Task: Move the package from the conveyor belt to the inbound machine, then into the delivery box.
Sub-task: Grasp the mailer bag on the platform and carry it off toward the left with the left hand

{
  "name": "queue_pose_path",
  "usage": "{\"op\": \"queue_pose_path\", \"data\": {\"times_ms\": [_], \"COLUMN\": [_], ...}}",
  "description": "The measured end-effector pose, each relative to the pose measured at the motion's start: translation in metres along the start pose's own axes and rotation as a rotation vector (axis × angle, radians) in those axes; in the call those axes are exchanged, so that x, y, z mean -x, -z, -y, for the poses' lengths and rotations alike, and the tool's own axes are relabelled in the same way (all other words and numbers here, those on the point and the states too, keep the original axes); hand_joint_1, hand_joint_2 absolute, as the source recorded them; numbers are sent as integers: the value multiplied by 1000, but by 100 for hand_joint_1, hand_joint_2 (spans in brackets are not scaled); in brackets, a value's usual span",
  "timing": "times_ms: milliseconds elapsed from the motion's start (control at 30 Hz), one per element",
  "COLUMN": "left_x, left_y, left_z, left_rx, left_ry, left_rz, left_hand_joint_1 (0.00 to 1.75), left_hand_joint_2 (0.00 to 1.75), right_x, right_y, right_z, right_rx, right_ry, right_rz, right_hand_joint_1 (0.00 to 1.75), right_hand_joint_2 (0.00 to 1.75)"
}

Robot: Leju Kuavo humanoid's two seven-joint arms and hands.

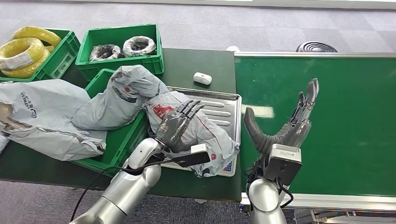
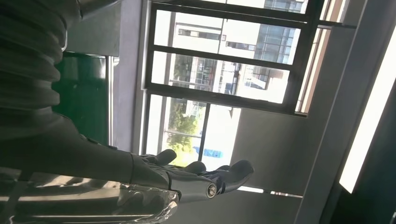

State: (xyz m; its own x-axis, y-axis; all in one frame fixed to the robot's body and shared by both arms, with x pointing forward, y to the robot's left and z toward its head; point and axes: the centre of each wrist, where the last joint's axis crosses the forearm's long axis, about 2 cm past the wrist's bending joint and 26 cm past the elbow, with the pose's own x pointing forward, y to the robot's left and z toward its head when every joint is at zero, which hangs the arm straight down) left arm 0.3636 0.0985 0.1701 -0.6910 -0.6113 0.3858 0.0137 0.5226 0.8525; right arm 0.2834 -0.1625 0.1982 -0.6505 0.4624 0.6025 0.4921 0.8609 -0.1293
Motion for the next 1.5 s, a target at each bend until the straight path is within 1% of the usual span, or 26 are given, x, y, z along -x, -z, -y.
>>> {"op": "queue_pose_path", "data": {"times_ms": [133, 300, 333, 433, 467, 533, 800, 933, 1200, 1267, 1333, 1400, 1500], "left_x": [-1, -1, -1, 0, 1, 3, 5, 6, 12, 14, 14, 16, 21], "left_y": [-6, -8, -8, -8, -8, -8, -3, -1, 1, 0, 0, 3, 10], "left_z": [28, 44, 45, 48, 49, 50, 46, 44, 35, 32, 26, 9, -27], "left_rx": [164, 280, 293, 326, 336, 348, 337, 321, 234, 163, 31, -139, -382], "left_ry": [1, 31, 36, 44, 46, 50, 66, 61, -39, -96, -197, -313, -471], "left_rz": [-7, -6, -7, -13, -17, -24, -29, -28, -29, -23, -26, -42, -49], "left_hand_joint_1": [0, 2, 36, 156, 164, 168, 169, 172, 175, 173, 170, 166, 159], "left_hand_joint_2": [175, 175, 175, 175, 175, 175, 175, 175, 175, 175, 175, 175, 175], "right_x": [0, 0, 0, 0, 0, -1, -2, -2, -1, -1, -1, -1, 2], "right_y": [-2, -4, -5, -6, -6, -6, -4, -2, 2, 2, 2, 1, -3], "right_z": [3, 7, 7, 9, 9, 10, 12, 12, 11, 11, 11, 11, 10], "right_rx": [5, 10, 11, 13, 14, 17, 26, 26, 11, 11, 12, 14, 19], "right_ry": [-6, -13, -15, -19, -20, -21, -22, -19, -2, -1, 2, 5, 9], "right_rz": [-6, -10, -11, -13, -13, -11, -4, -2, -2, -3, -7, -15, -31], "right_hand_joint_1": [0, 0, 0, 0, 0, 0, 0, 0, 0, 0, 0, 0, 0], "right_hand_joint_2": [175, 175, 175, 175, 175, 175, 175, 175, 175, 175, 175, 175, 175]}}
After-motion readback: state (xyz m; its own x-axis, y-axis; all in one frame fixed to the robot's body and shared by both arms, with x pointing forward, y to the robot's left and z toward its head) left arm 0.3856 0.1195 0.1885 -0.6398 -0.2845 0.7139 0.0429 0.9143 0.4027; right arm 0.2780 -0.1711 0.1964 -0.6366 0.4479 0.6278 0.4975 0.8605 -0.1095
